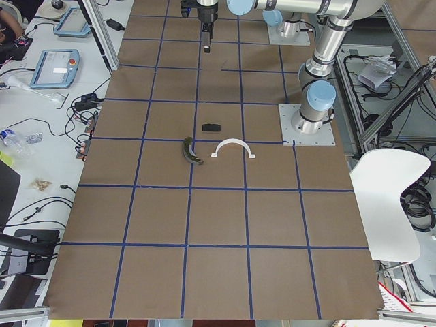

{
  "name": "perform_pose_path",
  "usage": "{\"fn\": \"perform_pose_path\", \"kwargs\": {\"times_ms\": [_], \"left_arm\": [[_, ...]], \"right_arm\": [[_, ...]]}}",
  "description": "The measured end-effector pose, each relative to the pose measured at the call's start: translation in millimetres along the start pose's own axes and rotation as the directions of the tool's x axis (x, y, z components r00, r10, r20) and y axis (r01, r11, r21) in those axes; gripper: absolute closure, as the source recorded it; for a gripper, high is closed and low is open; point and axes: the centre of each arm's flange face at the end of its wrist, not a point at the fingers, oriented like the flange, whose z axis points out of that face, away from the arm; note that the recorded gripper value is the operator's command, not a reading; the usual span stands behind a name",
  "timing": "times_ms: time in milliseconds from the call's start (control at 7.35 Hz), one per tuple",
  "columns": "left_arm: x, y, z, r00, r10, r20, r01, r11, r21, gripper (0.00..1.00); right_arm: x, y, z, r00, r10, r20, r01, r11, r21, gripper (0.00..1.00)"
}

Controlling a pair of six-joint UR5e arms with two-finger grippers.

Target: Place bearing gear from tray to pile

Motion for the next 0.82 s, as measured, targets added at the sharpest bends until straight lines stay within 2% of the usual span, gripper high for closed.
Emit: {"fn": "perform_pose_path", "kwargs": {"times_ms": [136,544,816], "left_arm": [[0.0,0.0,0.0,1.000,0.000,0.000,0.000,1.000,0.000,0.00],[-0.1,0.0,0.0,1.000,0.000,0.000,0.000,1.000,0.000,0.00],[0.0,0.0,0.2,1.000,0.000,0.000,0.000,1.000,0.000,0.00]], "right_arm": [[-0.7,1.7,2.3,1.000,-0.001,0.008,0.001,1.000,-0.002,0.34],[-3.6,7.3,3.4,0.999,0.006,0.037,-0.005,1.000,-0.018,0.36],[-4.1,9.3,1.3,0.999,0.010,0.040,-0.009,1.000,-0.026,0.55]]}}
